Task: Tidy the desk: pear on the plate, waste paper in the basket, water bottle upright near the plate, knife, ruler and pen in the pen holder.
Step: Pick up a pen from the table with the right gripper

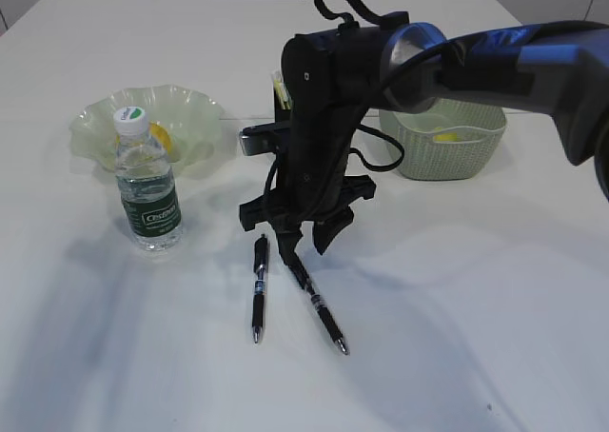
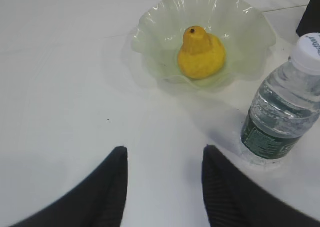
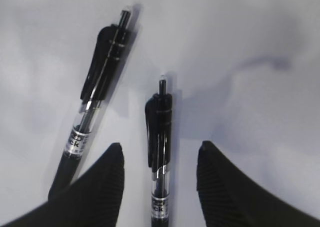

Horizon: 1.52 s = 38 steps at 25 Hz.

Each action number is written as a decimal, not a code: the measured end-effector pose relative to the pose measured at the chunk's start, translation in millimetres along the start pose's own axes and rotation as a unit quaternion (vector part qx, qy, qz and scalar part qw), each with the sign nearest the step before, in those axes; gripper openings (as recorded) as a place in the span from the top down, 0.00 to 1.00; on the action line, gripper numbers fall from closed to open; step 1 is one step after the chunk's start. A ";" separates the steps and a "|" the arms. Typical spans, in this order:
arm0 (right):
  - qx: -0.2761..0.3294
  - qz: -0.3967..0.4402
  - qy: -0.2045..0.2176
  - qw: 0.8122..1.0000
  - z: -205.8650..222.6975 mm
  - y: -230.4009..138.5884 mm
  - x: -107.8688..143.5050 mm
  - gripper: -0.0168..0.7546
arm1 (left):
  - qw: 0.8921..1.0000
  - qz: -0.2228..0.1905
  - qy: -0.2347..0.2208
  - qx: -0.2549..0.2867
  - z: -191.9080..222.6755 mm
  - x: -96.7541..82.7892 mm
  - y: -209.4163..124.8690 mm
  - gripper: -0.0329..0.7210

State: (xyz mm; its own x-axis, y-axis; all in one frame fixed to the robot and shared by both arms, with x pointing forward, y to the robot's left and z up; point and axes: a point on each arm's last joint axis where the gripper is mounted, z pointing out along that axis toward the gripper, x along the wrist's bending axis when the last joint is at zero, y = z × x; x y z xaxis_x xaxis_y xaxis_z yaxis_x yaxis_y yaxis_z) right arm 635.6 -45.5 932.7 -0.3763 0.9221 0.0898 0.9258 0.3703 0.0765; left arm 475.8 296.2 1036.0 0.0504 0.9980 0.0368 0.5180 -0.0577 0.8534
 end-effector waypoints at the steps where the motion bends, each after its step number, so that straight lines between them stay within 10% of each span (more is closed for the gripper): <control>1: 0.001 0.000 0.000 1.000 0.9 0.0 -0.1 0.52 | 1.000 0.000 0.000 0.000 0.0 0.0 0.0 0.50; 38: 0.036 -0.006 -0.035 0.999 32.5 -1.1 -7.9 0.52 | 1.000 0.000 0.000 0.000 0.0 0.0 0.0 0.50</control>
State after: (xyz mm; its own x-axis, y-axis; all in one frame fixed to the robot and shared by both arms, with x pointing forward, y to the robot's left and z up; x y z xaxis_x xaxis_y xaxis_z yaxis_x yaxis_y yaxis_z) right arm 638.8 -49.5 899.7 -0.3867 0.9220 0.0204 0.9222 0.3867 0.0063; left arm 475.8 296.2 1036.0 0.0504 0.9980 0.0368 0.5180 -0.0577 0.8534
